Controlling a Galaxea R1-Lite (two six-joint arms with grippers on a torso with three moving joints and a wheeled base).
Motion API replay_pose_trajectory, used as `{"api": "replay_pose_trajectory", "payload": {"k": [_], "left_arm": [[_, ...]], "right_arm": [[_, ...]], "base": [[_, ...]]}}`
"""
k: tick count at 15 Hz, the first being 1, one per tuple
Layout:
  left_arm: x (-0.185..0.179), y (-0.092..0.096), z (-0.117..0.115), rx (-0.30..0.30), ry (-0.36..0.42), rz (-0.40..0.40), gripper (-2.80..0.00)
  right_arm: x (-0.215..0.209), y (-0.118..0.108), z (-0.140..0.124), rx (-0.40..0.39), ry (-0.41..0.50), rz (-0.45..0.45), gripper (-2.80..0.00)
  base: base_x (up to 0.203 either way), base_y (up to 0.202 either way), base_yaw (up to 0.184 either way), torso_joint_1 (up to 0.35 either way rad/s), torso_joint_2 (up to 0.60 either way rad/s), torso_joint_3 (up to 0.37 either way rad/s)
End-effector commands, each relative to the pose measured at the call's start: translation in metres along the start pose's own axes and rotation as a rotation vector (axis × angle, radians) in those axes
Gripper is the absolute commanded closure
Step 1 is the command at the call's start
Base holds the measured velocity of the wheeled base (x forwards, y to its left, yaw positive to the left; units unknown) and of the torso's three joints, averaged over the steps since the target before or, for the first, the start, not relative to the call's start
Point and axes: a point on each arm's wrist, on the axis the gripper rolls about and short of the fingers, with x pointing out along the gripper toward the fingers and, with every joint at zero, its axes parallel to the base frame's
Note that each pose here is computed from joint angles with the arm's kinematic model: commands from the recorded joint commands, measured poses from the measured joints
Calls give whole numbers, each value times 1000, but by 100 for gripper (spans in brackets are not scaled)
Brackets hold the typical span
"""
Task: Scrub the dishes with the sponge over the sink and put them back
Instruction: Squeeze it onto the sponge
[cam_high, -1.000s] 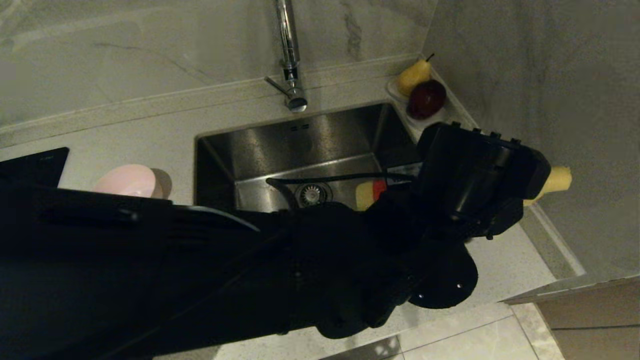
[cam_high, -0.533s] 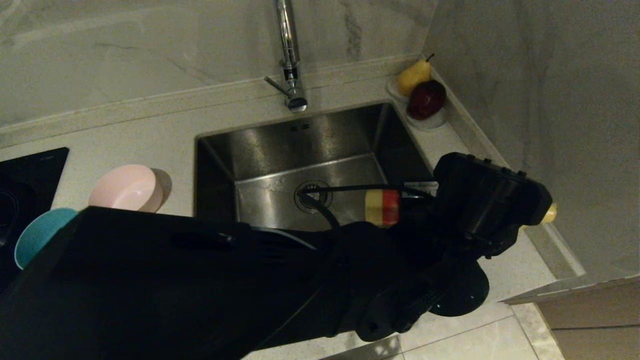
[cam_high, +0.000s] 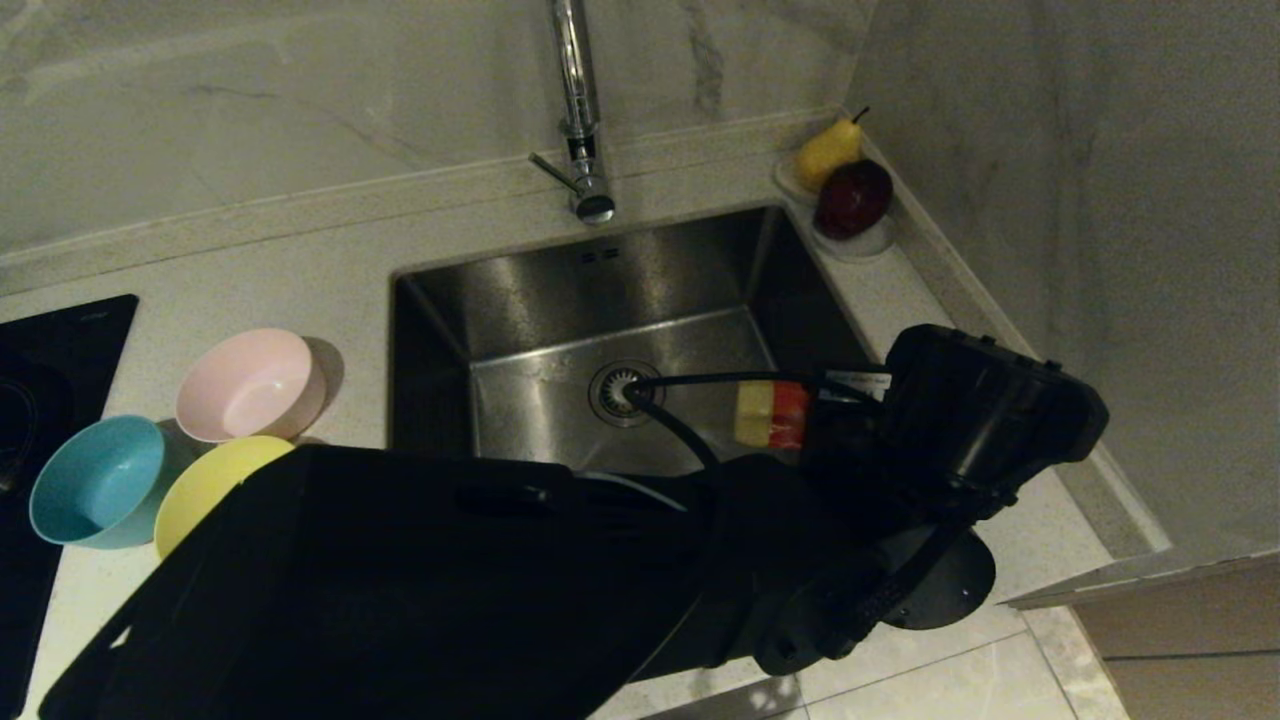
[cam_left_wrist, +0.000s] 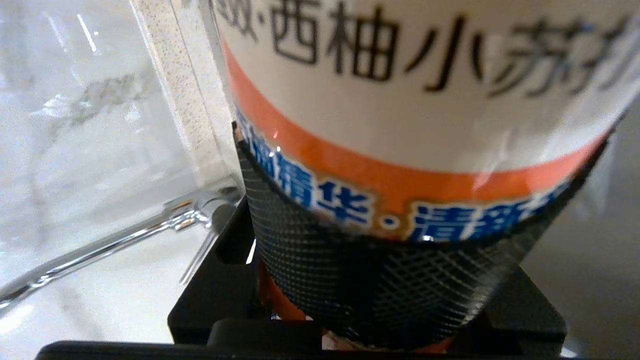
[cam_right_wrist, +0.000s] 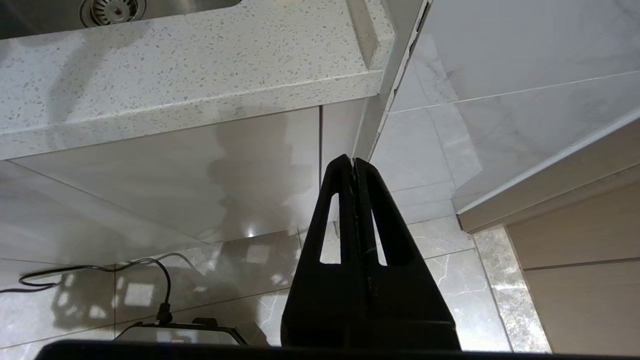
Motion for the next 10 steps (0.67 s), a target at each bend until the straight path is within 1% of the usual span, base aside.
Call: {"api": "replay_pose_trajectory", "payload": {"k": [1, 3, 4, 10], "left_arm": [[1, -2, 1, 46, 30, 7, 0], [1, 3, 2, 88, 38, 17, 0], [2, 1, 3, 113, 55, 19, 0], [8, -8, 9, 148, 104, 25, 0]], "right_arm": [[0, 0, 0, 1, 0, 0, 0], [0, 0, 0, 1, 0, 0, 0], [0, 0, 0, 1, 0, 0, 0], [0, 0, 0, 1, 0, 0, 0]], "base": [[0, 0, 0, 0, 0, 0], [0, 0, 0, 0, 0, 0], [0, 0, 0, 0, 0, 0], [0, 0, 0, 0, 0, 0]]}}
